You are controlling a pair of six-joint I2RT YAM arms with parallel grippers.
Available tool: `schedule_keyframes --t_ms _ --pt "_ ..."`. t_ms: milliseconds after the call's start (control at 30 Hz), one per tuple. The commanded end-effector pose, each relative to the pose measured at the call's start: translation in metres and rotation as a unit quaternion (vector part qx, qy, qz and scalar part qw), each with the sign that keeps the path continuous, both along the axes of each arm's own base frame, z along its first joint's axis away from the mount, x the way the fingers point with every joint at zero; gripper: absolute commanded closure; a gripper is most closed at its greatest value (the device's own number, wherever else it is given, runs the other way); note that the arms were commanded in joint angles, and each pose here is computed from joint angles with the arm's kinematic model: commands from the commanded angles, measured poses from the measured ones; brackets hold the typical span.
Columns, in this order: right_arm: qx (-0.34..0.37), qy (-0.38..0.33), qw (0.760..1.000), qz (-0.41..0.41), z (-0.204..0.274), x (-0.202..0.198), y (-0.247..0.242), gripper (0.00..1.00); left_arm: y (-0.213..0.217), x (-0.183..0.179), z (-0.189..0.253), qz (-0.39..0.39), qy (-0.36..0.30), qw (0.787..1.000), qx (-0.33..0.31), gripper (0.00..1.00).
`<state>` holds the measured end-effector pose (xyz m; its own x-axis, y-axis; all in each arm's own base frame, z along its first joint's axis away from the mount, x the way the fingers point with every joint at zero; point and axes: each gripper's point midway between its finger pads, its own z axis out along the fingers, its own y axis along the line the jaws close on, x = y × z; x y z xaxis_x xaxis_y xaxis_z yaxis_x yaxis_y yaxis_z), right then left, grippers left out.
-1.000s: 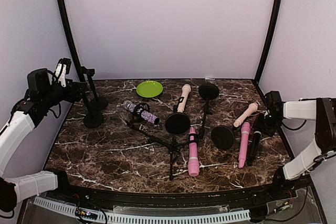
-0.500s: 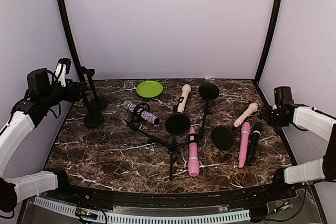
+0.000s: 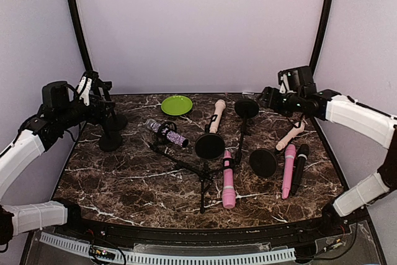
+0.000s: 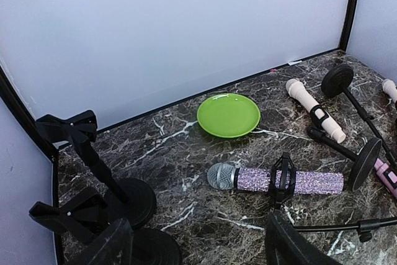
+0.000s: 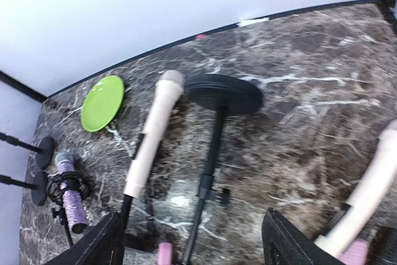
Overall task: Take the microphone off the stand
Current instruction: Pick up the microphone stand with the microphone from the center of the board.
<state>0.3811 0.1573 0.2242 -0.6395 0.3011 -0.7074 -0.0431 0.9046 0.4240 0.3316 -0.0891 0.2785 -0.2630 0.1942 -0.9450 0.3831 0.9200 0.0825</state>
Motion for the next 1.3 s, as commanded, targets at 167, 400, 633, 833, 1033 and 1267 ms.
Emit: schedule_keyframes --t_ms 167,400,633,833,1033,1267 --pt "0.006 0.024 0.995 0.1 -0.029 0.053 0.141 0.21 0.0 -0.007 0.012 -0.002 -0.024 1.0 0.006 0.24" --pt "-0.008 0.056 0.995 0.081 -0.079 0.096 0.174 0.21 -0.002 -0.008 0.011 -0.006 -0.022 1.0 0.003 0.23" --pt "-0.02 0.076 0.996 0.052 -0.112 0.122 0.183 0.2 0.0 -0.008 0.011 -0.001 -0.022 1.0 0.006 0.23" --pt "-0.037 0.085 0.995 0.02 -0.136 0.133 0.176 0.22 0.0 -0.007 0.009 -0.001 -0.02 1.0 0.006 0.23" --pt "-0.014 0.095 0.995 0.028 -0.153 0.142 0.184 0.28 0.0 -0.006 0.007 -0.001 -0.017 1.0 0.006 0.23" --pt "0.019 0.097 0.994 0.041 -0.161 0.147 0.192 0.39 0.0 -0.005 0.005 -0.001 -0.015 1.0 0.007 0.23"
